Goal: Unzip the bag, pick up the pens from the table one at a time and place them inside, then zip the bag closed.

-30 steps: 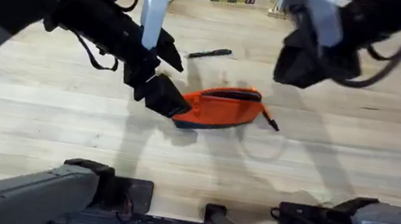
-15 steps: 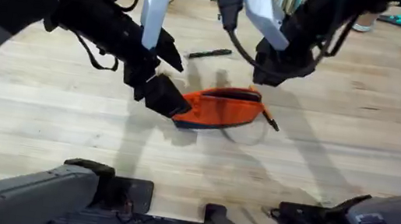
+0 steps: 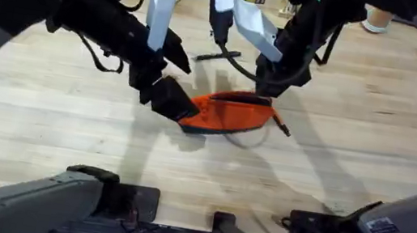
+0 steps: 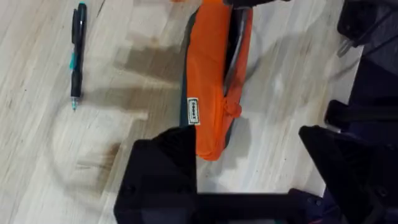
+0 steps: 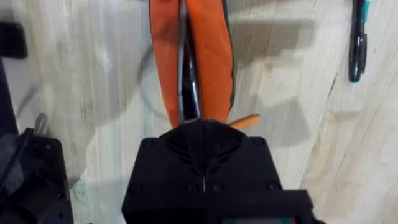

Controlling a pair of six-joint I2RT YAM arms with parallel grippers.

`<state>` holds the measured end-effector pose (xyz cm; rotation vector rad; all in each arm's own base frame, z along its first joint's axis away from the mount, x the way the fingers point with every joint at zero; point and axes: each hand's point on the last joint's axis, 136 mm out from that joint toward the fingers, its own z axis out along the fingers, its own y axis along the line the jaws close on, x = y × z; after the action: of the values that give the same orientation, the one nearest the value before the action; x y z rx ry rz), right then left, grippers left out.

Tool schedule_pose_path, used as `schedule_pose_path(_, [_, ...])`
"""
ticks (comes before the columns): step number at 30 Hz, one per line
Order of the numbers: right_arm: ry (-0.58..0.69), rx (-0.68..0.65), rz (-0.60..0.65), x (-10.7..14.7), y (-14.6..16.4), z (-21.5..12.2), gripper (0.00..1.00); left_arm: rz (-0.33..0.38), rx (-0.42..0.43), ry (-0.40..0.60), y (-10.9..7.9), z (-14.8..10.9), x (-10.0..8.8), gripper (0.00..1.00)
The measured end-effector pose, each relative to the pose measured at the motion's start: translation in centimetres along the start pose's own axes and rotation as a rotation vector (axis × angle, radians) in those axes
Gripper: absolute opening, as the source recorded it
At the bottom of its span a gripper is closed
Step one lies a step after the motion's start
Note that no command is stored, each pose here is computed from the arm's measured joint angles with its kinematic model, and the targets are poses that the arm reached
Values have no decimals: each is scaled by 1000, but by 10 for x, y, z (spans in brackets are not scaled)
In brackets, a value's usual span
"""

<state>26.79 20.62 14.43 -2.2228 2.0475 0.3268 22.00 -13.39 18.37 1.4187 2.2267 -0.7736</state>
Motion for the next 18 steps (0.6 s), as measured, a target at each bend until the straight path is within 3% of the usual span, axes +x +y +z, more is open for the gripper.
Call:
schedule_pose_path(8, [3, -45, -34, 2, 11, 2, 32, 10, -10, -7, 3, 0, -2, 995])
schedule_pose_path(18, [-25, -27, -50, 3, 4, 30, 31, 10, -10, -7, 3, 0, -2, 995])
